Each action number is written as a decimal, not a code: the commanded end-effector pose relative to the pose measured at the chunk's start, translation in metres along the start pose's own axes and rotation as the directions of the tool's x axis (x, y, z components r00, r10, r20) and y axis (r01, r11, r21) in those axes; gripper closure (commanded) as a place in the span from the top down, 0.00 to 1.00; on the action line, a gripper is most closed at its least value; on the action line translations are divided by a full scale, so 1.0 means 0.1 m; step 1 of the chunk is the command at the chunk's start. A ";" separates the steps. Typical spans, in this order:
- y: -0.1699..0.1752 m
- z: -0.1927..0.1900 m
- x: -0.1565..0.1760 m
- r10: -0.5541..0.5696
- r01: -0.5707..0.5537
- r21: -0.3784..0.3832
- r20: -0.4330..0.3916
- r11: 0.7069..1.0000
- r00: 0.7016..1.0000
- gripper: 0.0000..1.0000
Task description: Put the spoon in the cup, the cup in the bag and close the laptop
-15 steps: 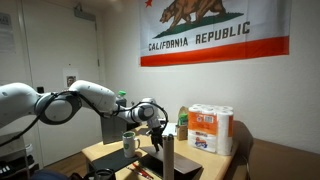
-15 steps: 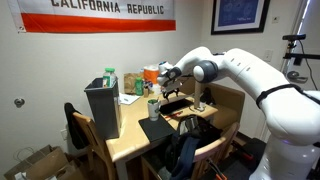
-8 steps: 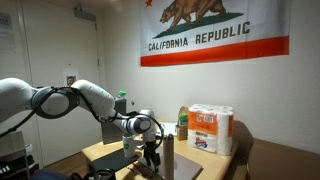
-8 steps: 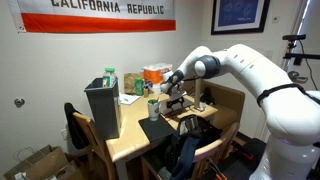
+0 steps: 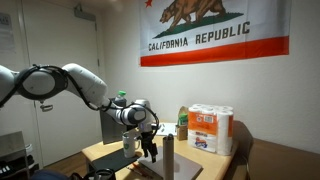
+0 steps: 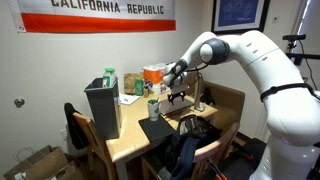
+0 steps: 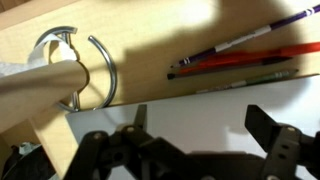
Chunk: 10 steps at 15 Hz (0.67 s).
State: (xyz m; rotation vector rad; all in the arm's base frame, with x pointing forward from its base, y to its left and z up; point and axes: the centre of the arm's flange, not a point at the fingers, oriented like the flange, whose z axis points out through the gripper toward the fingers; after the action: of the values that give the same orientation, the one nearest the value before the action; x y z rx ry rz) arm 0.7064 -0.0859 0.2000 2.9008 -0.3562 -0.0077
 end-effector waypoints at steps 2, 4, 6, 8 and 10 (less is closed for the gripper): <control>0.18 -1.16 -0.26 -0.009 0.010 0.021 -0.039 1.000 0.999 1.00; 0.23 -1.62 -0.41 -0.043 0.043 0.037 -0.009 0.998 0.999 1.00; 0.27 -2.03 -0.64 -0.070 0.069 0.036 0.020 0.997 0.997 1.00; 0.29 -2.40 -0.89 -0.083 0.082 0.035 0.050 0.996 0.995 1.00; 0.30 -2.71 -1.20 -0.090 0.088 0.027 0.074 0.996 0.993 1.00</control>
State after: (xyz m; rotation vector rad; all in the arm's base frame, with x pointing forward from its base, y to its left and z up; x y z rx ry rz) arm 0.6460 -0.0442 0.4282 2.9334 -0.2762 -0.0742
